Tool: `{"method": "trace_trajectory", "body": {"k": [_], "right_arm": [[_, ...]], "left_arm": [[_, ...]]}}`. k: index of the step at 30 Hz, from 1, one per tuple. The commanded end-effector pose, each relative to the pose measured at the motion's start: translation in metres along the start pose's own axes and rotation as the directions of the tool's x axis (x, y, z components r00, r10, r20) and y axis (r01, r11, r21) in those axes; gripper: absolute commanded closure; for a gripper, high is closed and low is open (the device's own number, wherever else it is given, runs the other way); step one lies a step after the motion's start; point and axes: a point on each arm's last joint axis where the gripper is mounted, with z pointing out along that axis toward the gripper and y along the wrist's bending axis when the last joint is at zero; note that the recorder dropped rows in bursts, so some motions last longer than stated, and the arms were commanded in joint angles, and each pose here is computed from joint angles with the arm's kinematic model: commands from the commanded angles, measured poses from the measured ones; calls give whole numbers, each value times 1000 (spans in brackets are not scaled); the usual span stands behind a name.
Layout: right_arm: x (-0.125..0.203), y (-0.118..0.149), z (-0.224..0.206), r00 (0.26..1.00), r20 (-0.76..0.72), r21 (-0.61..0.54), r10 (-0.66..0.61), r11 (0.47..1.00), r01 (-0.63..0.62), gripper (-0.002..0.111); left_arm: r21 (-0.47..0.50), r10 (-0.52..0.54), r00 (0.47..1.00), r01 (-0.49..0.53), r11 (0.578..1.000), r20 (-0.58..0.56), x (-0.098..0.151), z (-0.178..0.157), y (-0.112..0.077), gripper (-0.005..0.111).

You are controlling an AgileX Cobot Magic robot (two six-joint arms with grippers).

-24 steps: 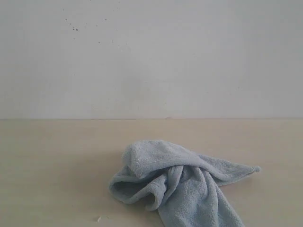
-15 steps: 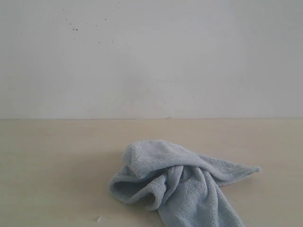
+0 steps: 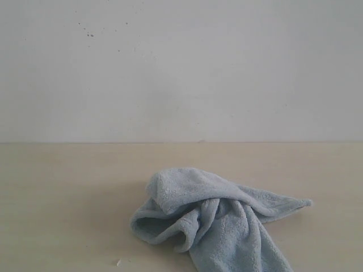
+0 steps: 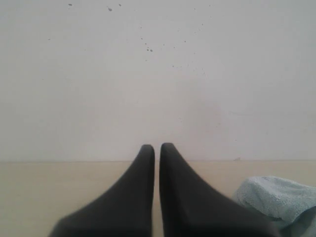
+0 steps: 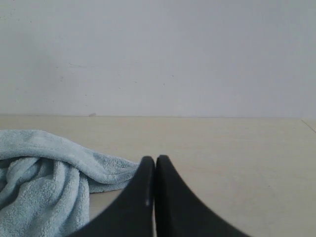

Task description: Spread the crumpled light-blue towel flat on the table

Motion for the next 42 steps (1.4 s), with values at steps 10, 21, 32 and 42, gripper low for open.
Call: {"method": "trace_trajectory", "body": {"k": [10,21,32,42], "right_arm": [[-9,-1,-1,995,96,4,17,1000,-18,109],[-33,-5,-7,822,354,-116,446,893,-435,109],[-25,1,25,902,-123,54,415,910,-411,109],[-64,3,115,866,-426,106,264,965,-242,108]], "left_arm": [[7,-1,1000,1,1000,6,0,0,0,103],[7,-1,1000,1,1000,6,0,0,0,103],[7,-1,1000,1,1000,6,0,0,0,103],[7,-1,1000,1,1000,6,0,0,0,103]]}}
